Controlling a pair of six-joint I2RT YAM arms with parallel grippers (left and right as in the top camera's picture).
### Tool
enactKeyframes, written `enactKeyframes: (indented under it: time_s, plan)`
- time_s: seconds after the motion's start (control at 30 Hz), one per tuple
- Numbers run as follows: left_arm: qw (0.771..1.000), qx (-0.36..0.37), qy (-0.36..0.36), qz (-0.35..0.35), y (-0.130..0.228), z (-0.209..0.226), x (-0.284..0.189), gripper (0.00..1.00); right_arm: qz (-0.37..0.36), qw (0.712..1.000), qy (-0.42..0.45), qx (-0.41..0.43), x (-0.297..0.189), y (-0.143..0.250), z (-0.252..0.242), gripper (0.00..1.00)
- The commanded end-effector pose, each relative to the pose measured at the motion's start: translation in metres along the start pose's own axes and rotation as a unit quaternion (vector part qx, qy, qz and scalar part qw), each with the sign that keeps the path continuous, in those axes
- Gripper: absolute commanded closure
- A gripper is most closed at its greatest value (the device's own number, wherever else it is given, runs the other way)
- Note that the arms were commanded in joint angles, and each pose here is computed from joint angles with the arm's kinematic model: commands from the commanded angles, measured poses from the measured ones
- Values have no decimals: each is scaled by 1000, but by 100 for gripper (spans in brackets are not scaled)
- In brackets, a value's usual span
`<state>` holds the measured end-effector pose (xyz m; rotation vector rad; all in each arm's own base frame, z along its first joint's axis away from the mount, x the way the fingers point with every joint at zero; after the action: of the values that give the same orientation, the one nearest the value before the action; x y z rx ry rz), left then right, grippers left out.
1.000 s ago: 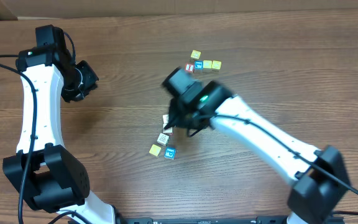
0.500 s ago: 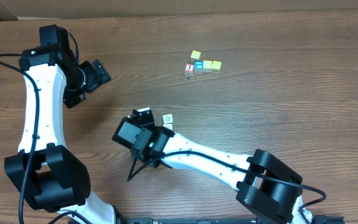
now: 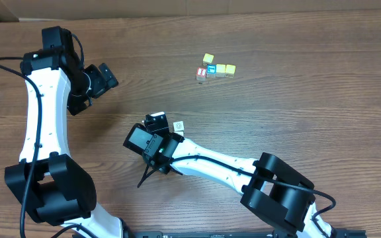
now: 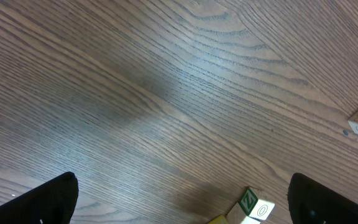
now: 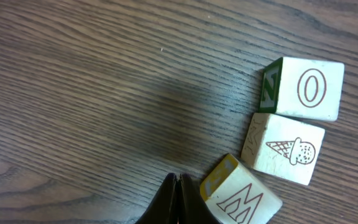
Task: Flip 5 blocks
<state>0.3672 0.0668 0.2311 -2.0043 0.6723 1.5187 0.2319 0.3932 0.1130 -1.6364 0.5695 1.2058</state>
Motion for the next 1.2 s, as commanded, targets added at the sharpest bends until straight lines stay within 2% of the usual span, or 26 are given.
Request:
enactKeyframes:
  time_s: [0.0,0.5,1.17]
  plan:
    - [1000,8,-2,5,2,-3,3,0,2,1000,13,-3,5,2,-5,96]
    - [1000,8,-2,5,2,-3,3,0,48,998,30,-16,14,18,-11,96]
    - [1000,8,-2,5,2,-3,3,0,49,998,31,-18,4,12,-11,96]
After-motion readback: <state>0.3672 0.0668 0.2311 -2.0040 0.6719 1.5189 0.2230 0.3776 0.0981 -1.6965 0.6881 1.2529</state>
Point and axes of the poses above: each gripper's point midway between its finger pads, its own x axis out along the fingers, its own z axis along the line the jaws close on, y = z × x, the point moved 8 cm from there along -x, back along the fingers, and after that the axes turned 11 degrees about -x, right-handed, at the moved point
